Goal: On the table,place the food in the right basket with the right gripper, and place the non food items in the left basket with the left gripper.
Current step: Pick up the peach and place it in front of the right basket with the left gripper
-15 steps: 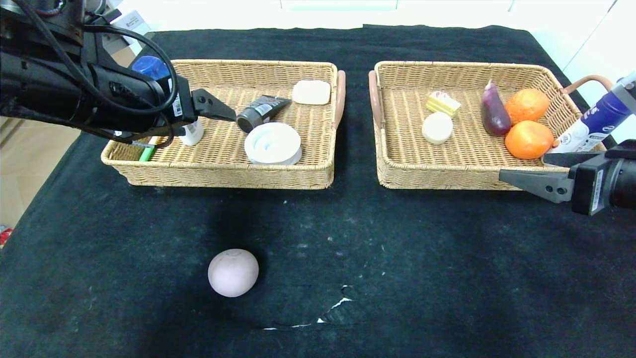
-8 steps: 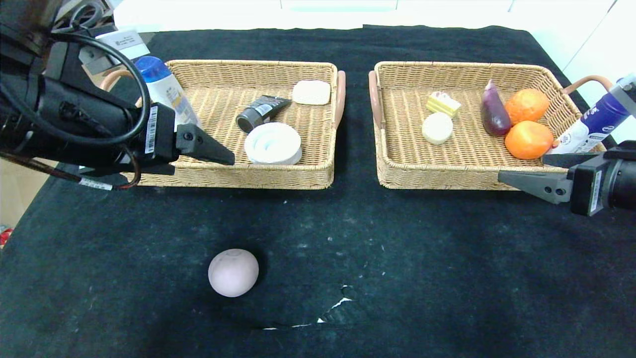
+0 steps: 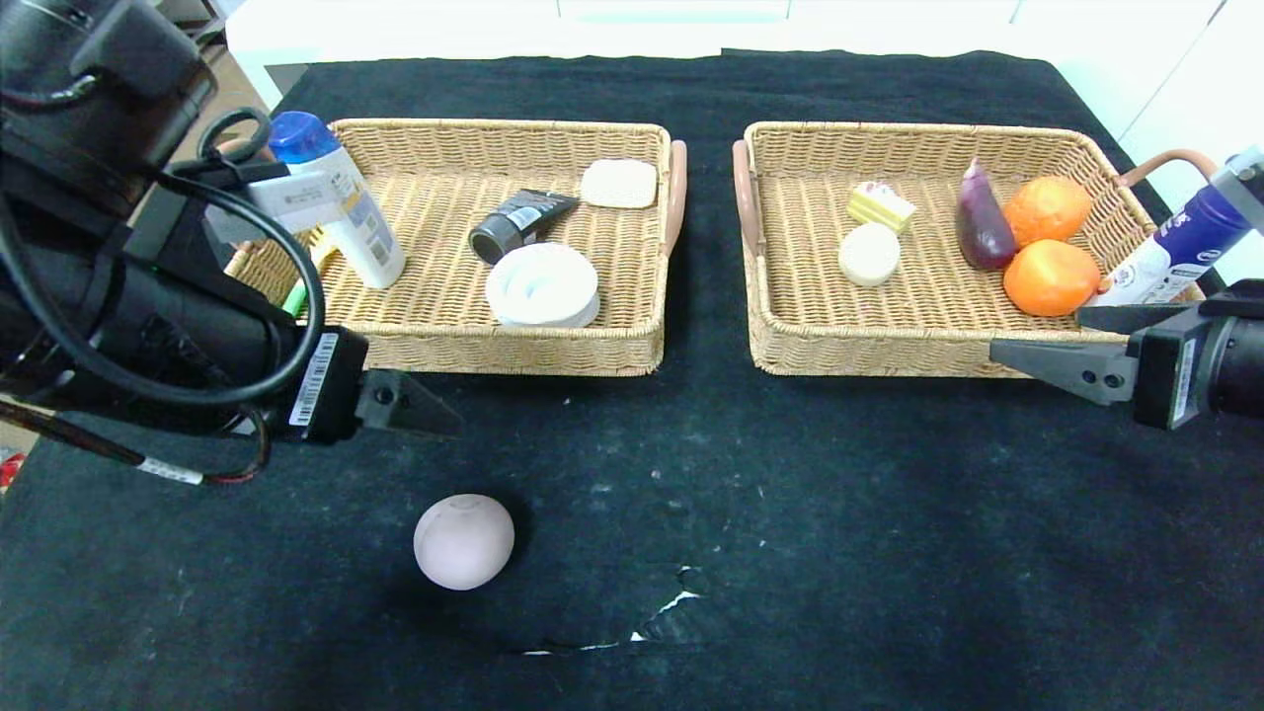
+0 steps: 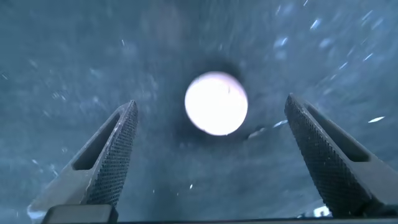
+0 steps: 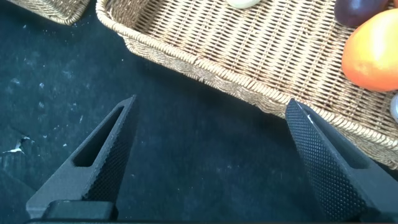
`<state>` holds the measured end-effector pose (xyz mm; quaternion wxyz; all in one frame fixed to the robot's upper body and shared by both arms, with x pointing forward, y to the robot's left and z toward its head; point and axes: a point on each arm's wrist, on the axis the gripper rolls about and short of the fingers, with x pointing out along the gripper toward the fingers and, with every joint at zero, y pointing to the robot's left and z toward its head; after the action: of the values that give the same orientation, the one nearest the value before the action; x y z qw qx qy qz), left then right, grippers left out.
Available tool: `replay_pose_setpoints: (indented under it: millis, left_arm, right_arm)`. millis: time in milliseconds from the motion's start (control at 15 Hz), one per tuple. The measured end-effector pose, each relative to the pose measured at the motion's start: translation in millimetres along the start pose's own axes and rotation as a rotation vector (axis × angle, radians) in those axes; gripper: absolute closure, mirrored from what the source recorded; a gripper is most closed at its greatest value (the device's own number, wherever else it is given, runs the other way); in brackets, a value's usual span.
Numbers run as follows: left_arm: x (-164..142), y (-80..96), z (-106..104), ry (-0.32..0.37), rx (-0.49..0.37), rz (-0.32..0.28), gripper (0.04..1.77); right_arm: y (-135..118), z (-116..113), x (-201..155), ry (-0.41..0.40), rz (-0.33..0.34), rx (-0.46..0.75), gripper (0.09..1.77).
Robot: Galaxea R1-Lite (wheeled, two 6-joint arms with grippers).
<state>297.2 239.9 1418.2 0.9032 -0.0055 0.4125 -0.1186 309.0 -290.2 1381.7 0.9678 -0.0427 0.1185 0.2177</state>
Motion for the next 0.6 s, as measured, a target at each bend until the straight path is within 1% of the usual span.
replay_pose_setpoints:
  millis: [133,467,600]
  left_arm:
    - [9.3,-4.8,-6.5,0.04,0.024,0.015,0.11]
    - [28.4,-11.1,-18.1,0.125,0.055,0.023,0.1]
    - [37.8,-13.0,-22.8,0.158,0.065,0.042,0.1]
  right_arm:
    - [-0.1,0.0,0.0,0.0,0.0,0.001,0.15]
    - [-0.2,-0.4,0.7,0.002,0.0,0.001,0.15]
    - [-0.2,-0.6,1.1,0.004,0.001,0.002,0.15]
